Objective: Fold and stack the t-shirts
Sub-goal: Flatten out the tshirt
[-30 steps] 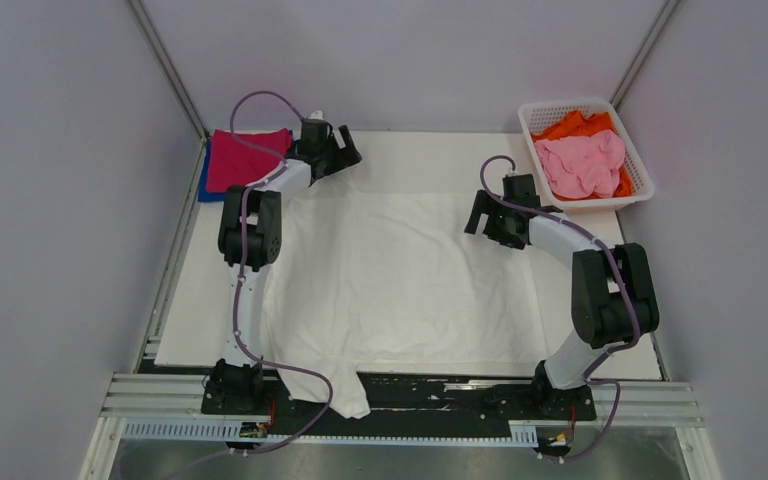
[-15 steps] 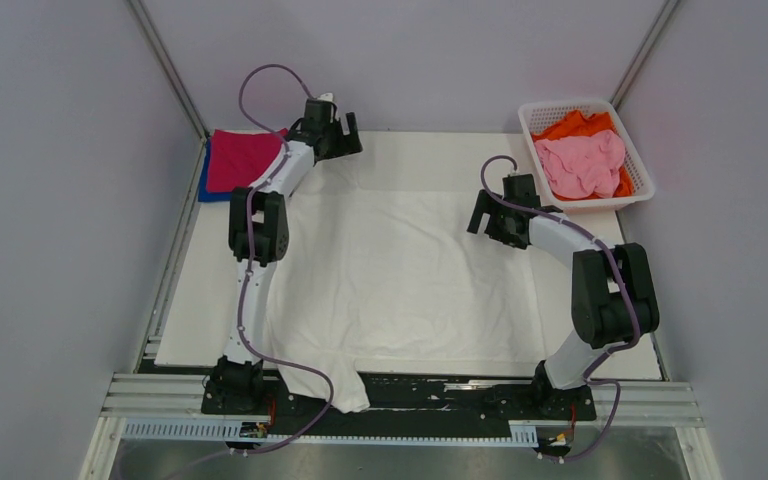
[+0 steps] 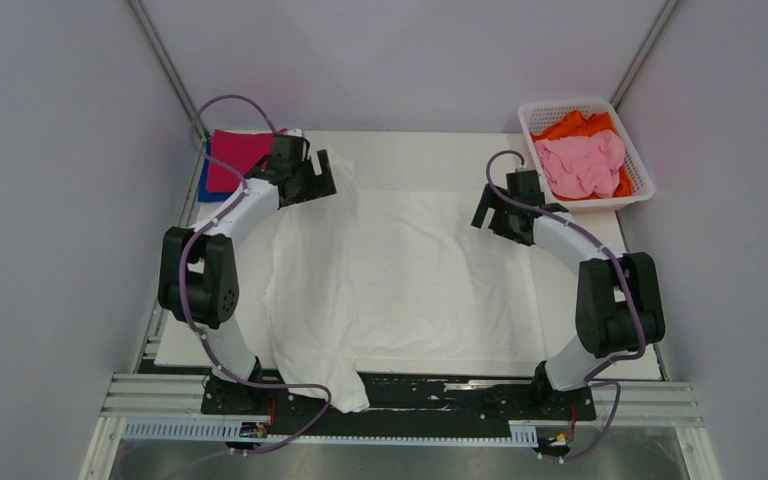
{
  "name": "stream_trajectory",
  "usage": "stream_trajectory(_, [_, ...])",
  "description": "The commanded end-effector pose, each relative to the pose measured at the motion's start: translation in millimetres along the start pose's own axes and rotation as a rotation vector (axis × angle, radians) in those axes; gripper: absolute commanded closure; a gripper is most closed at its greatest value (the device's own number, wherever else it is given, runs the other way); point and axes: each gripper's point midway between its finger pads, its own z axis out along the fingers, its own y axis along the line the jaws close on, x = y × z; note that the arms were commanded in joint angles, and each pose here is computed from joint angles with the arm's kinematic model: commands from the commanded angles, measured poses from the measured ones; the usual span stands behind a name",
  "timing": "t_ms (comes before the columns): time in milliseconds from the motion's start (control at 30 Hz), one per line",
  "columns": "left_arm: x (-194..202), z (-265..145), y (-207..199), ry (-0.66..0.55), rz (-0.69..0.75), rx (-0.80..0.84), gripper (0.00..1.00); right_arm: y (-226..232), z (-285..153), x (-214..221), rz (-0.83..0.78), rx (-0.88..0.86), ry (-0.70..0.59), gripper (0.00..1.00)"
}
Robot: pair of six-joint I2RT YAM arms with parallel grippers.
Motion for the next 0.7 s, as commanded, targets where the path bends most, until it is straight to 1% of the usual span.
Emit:
stream_trajectory(0, [26.0, 9.2, 6.4, 0.018, -0.046, -0.005, 0.00, 6.6, 0.5, -26.2, 0.022, 0.013, -0.064, 0.00])
stream_trajectory(233, [49.0, 38.7, 28.7, 0.095, -0.068, -0.123, 0.00, 5.1, 25.2, -31.6, 0.018, 0.049, -0.044, 0.00])
stream_trajectory(467, [59.5, 75.9, 41.8, 0.157, -0.082, -0.179, 0.00, 1.7, 53.5, -33.2, 0.032, 0.069, -0.006, 0.00])
stream_trajectory(567, [63.8, 98.6, 48.5, 0.201, -0.132, -0.177, 0.00, -0.6, 66.8, -37.0, 0.042, 0.074, 0.007, 0.00])
stream_trajectory(667, [62.4, 111.0, 56.0, 0.226, -0.189, -0.173, 0.00, -2.9, 83.8, -41.5, 0.058, 0.073, 0.024, 0.00])
